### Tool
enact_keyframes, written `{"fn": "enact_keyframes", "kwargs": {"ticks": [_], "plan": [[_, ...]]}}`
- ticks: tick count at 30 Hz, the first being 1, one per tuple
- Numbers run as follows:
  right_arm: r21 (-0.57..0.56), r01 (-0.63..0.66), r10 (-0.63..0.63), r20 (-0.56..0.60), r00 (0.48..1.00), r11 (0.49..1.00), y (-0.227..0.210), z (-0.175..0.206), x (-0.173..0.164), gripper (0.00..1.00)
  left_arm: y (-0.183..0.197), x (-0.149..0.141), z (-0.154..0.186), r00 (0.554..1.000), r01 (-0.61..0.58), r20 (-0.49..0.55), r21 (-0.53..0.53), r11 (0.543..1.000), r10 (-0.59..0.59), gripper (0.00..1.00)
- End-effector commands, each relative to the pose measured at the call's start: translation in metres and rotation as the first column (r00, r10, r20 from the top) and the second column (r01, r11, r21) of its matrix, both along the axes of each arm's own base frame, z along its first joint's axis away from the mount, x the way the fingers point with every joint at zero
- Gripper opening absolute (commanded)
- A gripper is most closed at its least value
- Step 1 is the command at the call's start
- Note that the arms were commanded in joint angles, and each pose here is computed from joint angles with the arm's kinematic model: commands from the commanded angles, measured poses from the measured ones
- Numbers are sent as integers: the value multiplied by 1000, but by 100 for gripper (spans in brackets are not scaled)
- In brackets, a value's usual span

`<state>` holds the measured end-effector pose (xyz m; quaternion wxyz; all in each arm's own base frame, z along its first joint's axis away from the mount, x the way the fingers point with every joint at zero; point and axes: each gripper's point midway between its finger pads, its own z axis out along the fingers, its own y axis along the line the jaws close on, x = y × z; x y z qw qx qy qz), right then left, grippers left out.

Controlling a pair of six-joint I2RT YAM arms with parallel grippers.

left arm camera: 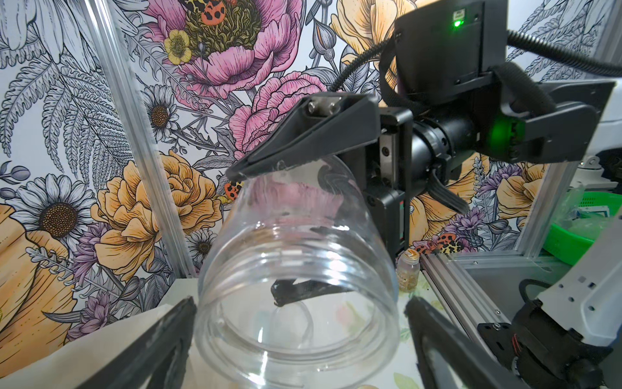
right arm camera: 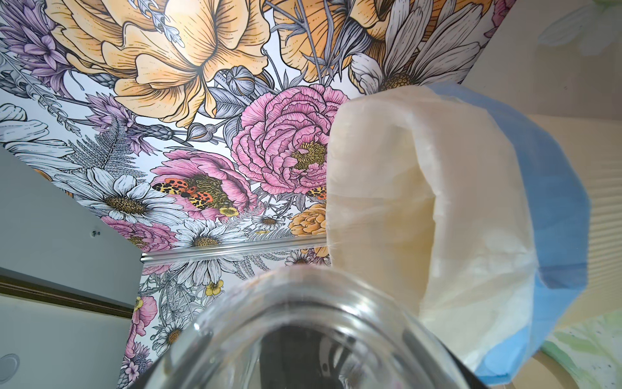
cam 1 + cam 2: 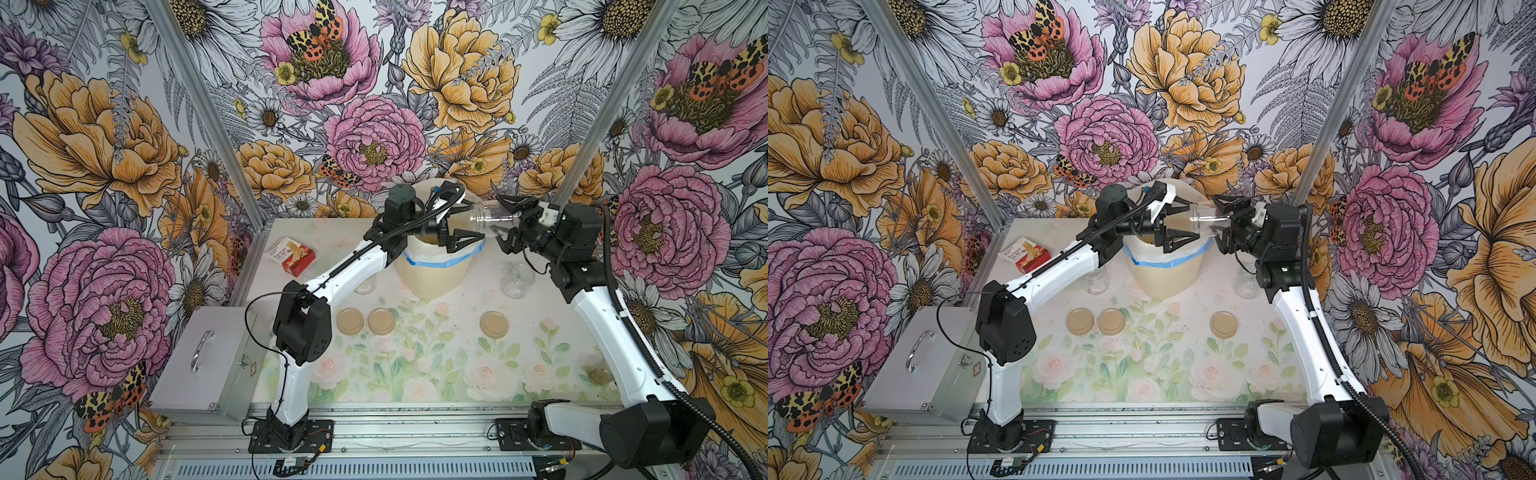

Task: Empty moldy tea leaves from jars
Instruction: Place the jar at the center of the board.

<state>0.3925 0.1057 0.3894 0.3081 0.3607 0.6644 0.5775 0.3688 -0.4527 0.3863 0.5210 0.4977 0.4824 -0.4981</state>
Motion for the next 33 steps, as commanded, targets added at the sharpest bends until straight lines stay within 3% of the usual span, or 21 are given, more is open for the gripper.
{"fn": "enact_keyframes", "kwargs": {"ticks": [1,10,33], "plan": [[17,-16,14,132,991,1000,1,38,-15,57,-8,-2,6,1000,21,20,-10,1000,-20,99],[22,-21,18,130,991,1000,1,38,-17,57,-32,-5,2,999,28,30,2,1000,-28,99],[36,-32,28,117,993,999,2,34,-24,57,-48,15,10,999,-40,29,-51,998,42,99]]}}
